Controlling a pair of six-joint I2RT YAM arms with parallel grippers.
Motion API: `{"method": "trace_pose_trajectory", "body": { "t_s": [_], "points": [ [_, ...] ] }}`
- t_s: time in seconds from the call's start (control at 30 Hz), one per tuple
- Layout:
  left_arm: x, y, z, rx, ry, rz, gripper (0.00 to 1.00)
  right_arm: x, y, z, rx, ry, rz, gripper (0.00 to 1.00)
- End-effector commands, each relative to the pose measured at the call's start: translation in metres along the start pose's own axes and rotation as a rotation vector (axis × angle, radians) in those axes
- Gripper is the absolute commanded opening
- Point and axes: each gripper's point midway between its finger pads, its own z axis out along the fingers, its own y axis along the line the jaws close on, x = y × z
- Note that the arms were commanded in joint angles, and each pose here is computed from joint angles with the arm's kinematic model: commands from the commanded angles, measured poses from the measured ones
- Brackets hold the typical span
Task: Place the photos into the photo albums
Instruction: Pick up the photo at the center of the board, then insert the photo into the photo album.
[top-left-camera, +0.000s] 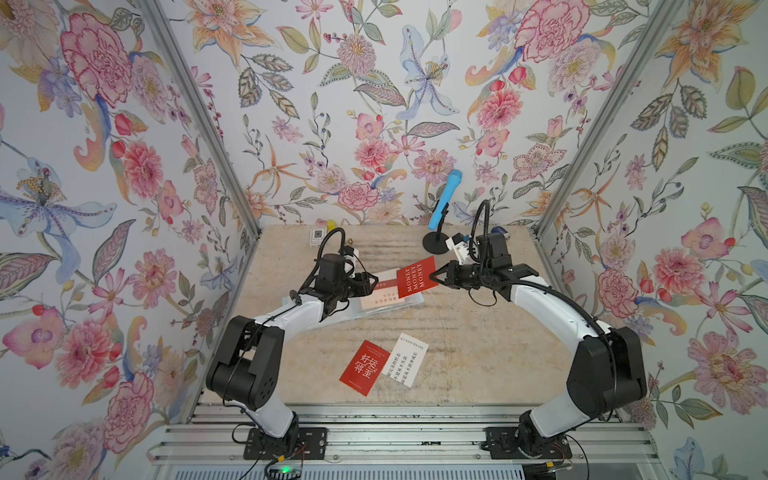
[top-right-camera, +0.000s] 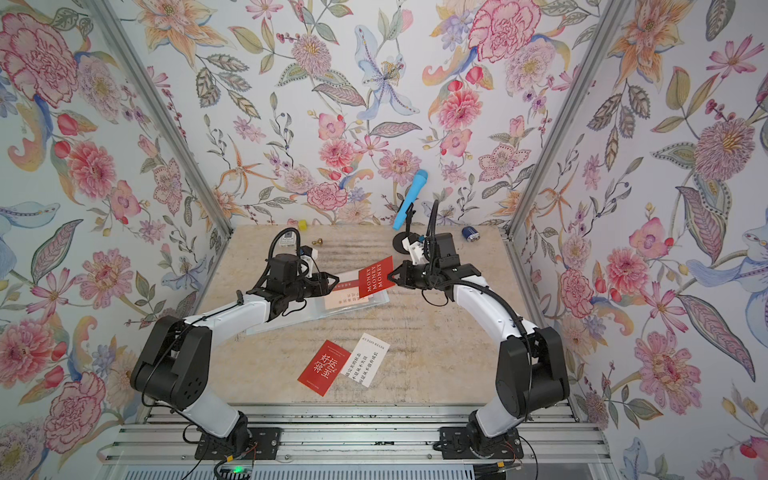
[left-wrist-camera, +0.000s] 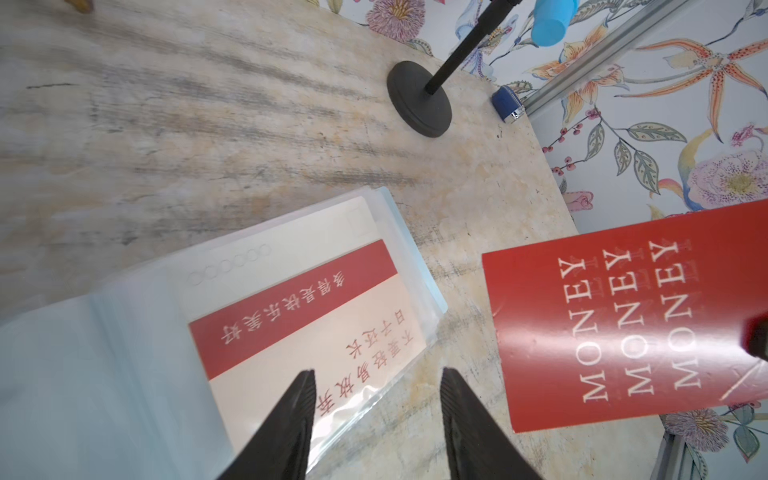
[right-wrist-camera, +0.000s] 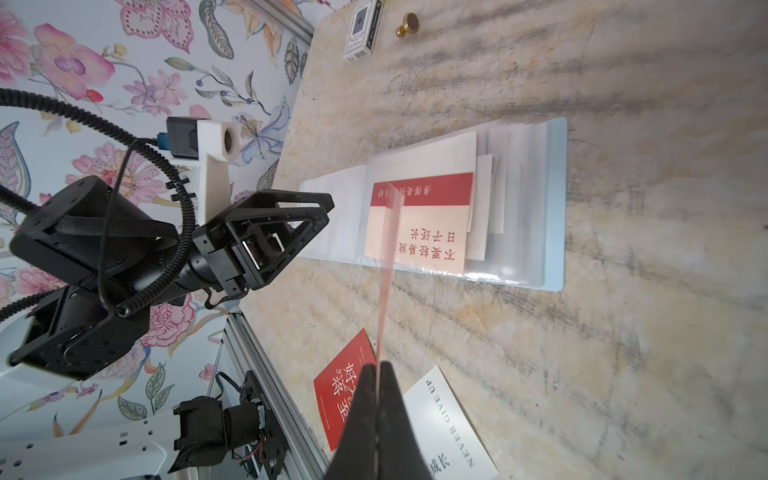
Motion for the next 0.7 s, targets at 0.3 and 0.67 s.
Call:
{"method": "trace_pose_trajectory", "body": {
  "t_s": [0.3,0.67],
  "points": [
    [0.000,0.094,-0.071,-0.178,-0.119,-0.180,0.54,0.008,0.049,0.089,-0.078,0.138,-0.090,0.03],
    [0.007,0.156,-0.110,-0.274,-0.184,-0.314,0.54,0.013,0.048,0.142,-0.097,0.205,-0.071,0.04]
  ]
}}
